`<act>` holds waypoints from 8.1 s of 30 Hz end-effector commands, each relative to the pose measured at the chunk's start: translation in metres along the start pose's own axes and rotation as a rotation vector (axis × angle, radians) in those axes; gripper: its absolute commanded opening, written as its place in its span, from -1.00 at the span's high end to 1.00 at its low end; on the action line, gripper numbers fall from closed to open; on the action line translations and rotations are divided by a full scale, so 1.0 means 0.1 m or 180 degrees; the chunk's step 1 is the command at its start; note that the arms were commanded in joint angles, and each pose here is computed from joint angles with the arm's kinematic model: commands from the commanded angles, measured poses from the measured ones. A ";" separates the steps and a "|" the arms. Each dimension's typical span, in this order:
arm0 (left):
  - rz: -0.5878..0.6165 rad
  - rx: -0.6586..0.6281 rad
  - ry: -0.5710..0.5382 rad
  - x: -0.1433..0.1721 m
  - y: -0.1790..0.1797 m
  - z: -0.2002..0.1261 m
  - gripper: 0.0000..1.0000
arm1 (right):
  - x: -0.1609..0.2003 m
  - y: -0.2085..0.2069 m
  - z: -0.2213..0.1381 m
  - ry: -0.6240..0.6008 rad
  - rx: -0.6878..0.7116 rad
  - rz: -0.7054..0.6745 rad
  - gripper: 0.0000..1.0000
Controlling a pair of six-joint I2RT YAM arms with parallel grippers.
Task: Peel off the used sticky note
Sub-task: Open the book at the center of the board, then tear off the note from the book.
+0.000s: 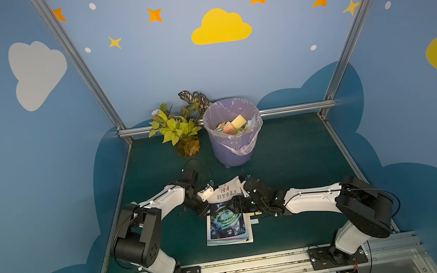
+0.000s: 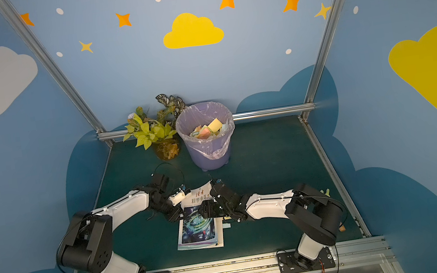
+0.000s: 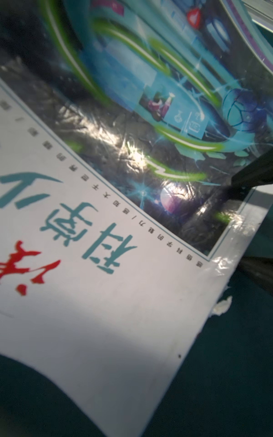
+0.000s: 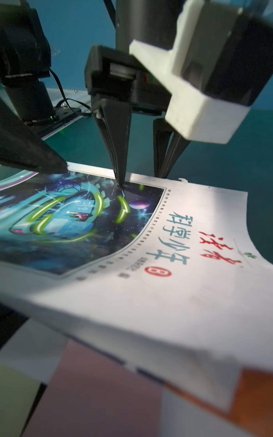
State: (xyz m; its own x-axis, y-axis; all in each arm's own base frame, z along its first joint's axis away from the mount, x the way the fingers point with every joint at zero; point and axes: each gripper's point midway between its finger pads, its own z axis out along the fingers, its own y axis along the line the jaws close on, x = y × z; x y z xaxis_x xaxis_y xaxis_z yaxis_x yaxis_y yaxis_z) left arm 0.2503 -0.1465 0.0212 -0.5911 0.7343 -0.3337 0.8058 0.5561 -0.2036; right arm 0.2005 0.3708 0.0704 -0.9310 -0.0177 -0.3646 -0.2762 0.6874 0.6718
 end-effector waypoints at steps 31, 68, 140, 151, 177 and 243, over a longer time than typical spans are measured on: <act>0.0166 0.0494 -0.0297 -0.09 -0.46 -0.28 -0.06 | 0.02 -0.74 -0.69 -0.0158 0.0848 0.0213 1.00; -0.0437 0.0300 -0.0558 -0.05 0.22 -0.54 -0.05 | -0.16 0.19 -0.44 0.0011 0.1620 -0.0433 0.90; -0.0286 -0.0621 0.0563 0.58 0.89 -0.25 -0.02 | -0.70 -1.30 -1.06 -0.0169 0.0853 0.1002 -0.88; -0.0251 -0.0936 0.0414 0.36 0.91 -0.67 0.02 | -0.66 -1.44 -0.67 0.0110 0.0763 0.1103 -0.66; 0.1558 -0.0505 0.0137 -1.36 -0.63 0.27 0.10 | -0.55 -1.57 -0.62 0.0091 0.0780 0.1009 -0.24; 0.0922 0.0111 0.1232 -0.75 -0.35 0.56 0.31 | -0.59 -0.85 -1.26 -0.0723 0.0759 -0.0443 1.00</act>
State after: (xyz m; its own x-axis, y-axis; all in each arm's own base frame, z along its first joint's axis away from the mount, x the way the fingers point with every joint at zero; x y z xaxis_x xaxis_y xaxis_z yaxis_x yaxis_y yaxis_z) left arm 0.2928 -0.2696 0.0204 -0.2803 0.9490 -0.1445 0.9596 0.2732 -0.0676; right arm 0.2531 0.2319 0.1119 -0.8285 0.0400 -0.5585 -0.3011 0.8092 0.5045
